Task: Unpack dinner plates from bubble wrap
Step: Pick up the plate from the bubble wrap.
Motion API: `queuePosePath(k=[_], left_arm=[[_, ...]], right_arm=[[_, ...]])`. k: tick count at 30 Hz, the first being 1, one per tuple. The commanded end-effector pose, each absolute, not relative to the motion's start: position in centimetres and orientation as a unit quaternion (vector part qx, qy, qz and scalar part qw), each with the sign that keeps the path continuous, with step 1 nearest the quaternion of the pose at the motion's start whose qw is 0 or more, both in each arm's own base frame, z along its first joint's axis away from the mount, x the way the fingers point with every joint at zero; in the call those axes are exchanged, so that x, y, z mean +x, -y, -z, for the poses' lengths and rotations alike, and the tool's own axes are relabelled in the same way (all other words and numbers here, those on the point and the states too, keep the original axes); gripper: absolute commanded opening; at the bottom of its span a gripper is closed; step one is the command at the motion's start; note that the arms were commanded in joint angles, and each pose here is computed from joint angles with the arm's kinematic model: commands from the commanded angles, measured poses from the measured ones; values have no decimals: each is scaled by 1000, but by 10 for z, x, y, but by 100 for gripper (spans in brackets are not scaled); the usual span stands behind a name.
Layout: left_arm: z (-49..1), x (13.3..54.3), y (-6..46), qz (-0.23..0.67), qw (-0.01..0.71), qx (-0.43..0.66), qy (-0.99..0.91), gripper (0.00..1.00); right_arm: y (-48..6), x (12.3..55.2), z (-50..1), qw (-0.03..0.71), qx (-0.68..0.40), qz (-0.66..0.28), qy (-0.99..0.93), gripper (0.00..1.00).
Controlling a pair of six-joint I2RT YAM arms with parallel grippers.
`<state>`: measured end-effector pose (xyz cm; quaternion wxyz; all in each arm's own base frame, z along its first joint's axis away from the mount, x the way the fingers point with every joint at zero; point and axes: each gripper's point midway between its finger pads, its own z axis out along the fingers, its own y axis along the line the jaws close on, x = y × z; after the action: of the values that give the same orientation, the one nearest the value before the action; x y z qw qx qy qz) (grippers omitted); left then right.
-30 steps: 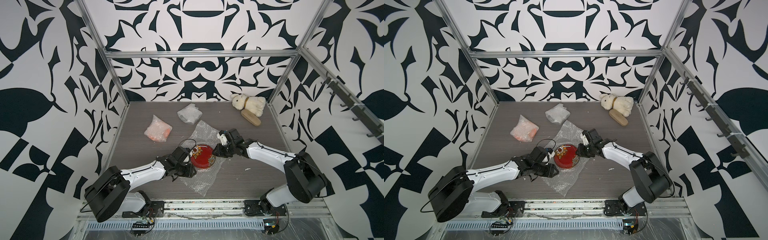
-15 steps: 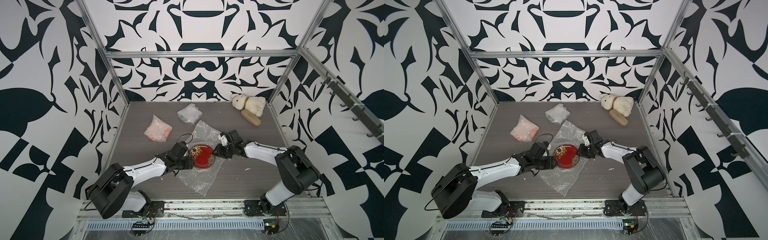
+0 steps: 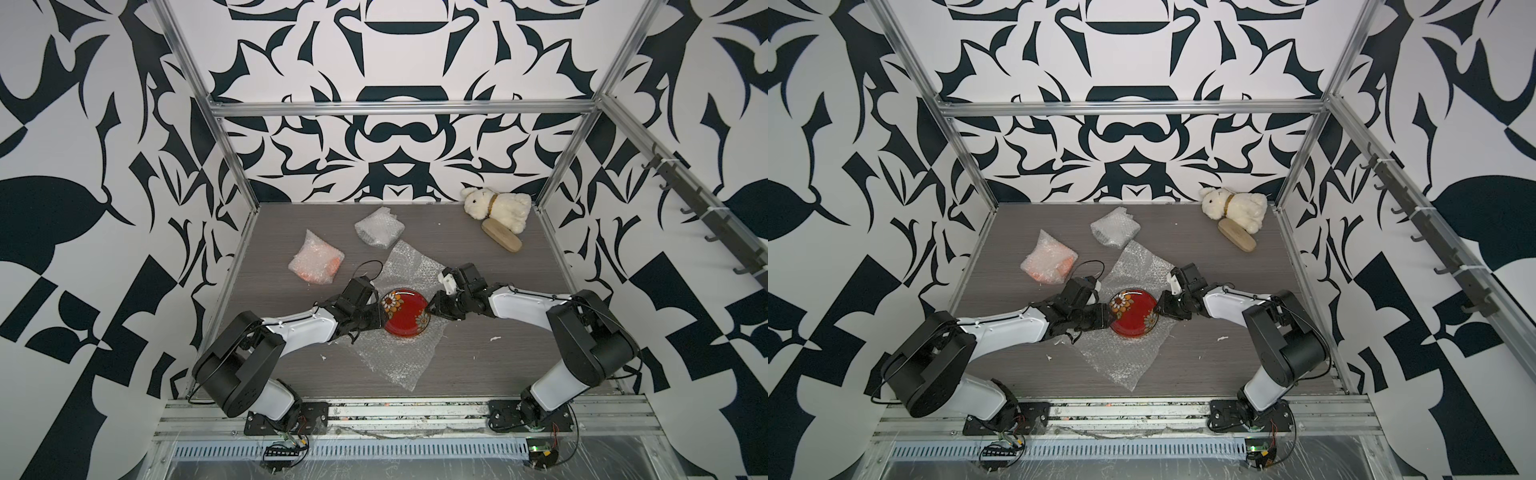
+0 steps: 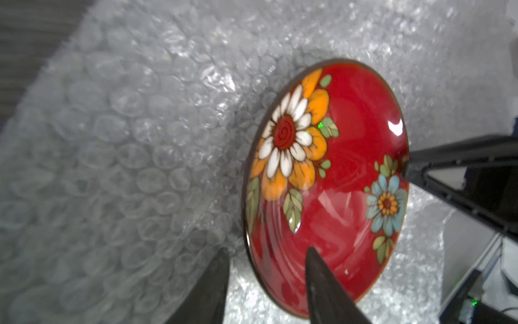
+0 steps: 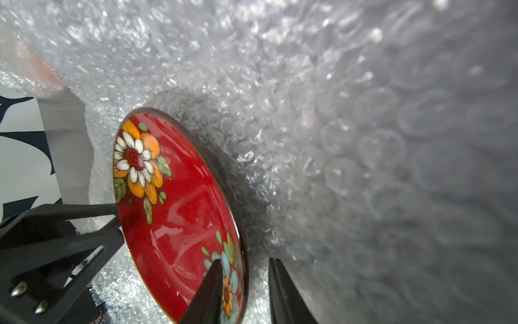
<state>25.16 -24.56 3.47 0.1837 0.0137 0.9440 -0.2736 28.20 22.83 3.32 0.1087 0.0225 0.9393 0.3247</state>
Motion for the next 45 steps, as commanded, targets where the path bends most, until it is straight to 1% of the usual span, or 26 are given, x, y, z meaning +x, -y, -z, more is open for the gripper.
queuePosePath(k=[1, 4, 11, 19, 22, 26, 28, 31, 37, 40, 45], left_arm=[[-41, 265, 249, 287, 197, 4, -937, 38], [-39, 269, 248, 292, 196, -4, -936, 32], [-35, 272, 256, 309, 187, 2, -933, 27], [-30, 268, 267, 332, 164, 16, -929, 25], [-29, 267, 270, 338, 156, 21, -928, 23], [-29, 267, 269, 334, 156, 20, -929, 23], [-29, 267, 266, 326, 158, 19, -932, 26], [-25, 266, 260, 308, 160, 16, -938, 34], [-17, 263, 245, 273, 165, 10, -948, 50], [-13, 260, 237, 259, 167, 6, -951, 59], [-6, 257, 222, 228, 171, -7, -958, 60]], right_arm=[[-232, 283, -35, 108, 24, -344, -932, 33], [-234, 283, -32, 101, 25, -352, -930, 33], [-237, 285, -28, 94, 32, -376, -921, 33], [-245, 283, -31, 89, 30, -406, -909, 29], [-246, 283, -33, 90, 29, -411, -907, 26], [-246, 283, -40, 97, 26, -416, -904, 17], [-245, 283, -43, 102, 26, -415, -904, 11], [-243, 285, -48, 110, 28, -415, -903, 6], [-239, 286, -53, 115, 29, -415, -902, 2], [-236, 287, -54, 116, 34, -414, -902, 2], [-230, 289, -56, 122, 39, -411, -902, 3]])
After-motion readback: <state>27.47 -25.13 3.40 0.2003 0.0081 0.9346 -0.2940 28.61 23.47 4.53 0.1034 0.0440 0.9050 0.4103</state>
